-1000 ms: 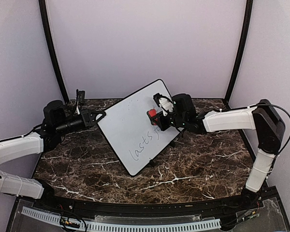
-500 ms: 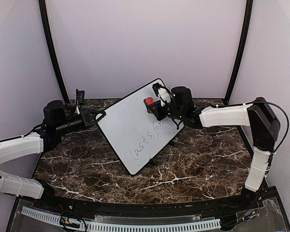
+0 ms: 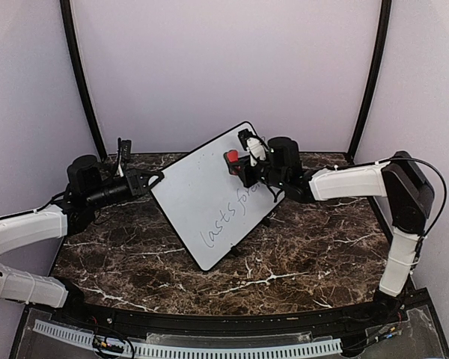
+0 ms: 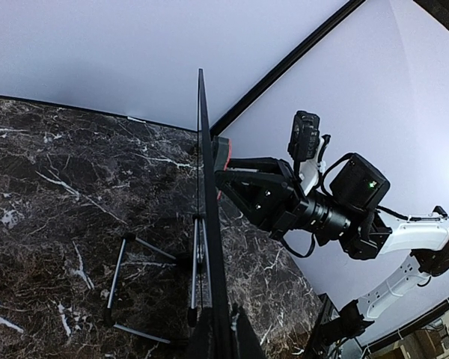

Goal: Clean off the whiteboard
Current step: Erase the whiteboard at the center of the board.

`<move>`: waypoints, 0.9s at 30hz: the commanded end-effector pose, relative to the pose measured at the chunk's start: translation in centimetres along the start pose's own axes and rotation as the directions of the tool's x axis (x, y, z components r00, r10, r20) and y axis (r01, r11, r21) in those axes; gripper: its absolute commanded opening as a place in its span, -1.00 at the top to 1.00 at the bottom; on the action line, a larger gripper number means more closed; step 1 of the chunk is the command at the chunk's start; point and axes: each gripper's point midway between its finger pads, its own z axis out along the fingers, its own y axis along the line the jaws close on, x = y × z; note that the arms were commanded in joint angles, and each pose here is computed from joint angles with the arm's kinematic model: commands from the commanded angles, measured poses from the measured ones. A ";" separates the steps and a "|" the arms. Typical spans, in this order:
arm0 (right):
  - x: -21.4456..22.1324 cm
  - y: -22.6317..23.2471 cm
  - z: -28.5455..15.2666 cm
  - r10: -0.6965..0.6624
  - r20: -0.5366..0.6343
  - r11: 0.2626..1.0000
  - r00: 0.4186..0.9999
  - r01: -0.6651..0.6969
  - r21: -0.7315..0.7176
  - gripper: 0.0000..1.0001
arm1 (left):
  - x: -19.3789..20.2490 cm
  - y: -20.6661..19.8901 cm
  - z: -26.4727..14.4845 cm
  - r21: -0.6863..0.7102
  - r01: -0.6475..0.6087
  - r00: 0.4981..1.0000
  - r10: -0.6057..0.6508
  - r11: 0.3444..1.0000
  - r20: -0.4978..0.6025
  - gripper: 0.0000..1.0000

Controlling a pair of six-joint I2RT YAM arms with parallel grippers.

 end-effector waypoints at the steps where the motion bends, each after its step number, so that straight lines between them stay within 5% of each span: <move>1: 2.5 -0.6 -0.8 0.006 -0.021 1.000 1.000 -0.006 0.021 0.63 | -2.1 -6.2 -1.2 0.219 -0.123 0.992 0.110 0.968 0.069 1.00; 7: 4.0 -1.0 -1.8 0.013 -0.038 0.999 0.999 -0.012 0.039 0.63 | -2.0 -6.2 -1.1 0.224 -0.118 0.992 0.106 0.967 0.064 1.00; 20: -2.1 -2.1 0.7 -0.030 0.054 0.998 0.998 0.027 0.056 0.63 | -2.1 -6.3 -1.2 0.223 -0.122 0.992 0.110 0.967 0.068 1.00; 27: 0.5 -2.2 0.4 -0.016 0.008 0.998 1.000 0.015 0.057 0.63 | -2.1 -6.4 -1.2 0.226 -0.121 0.992 0.108 0.967 0.067 1.00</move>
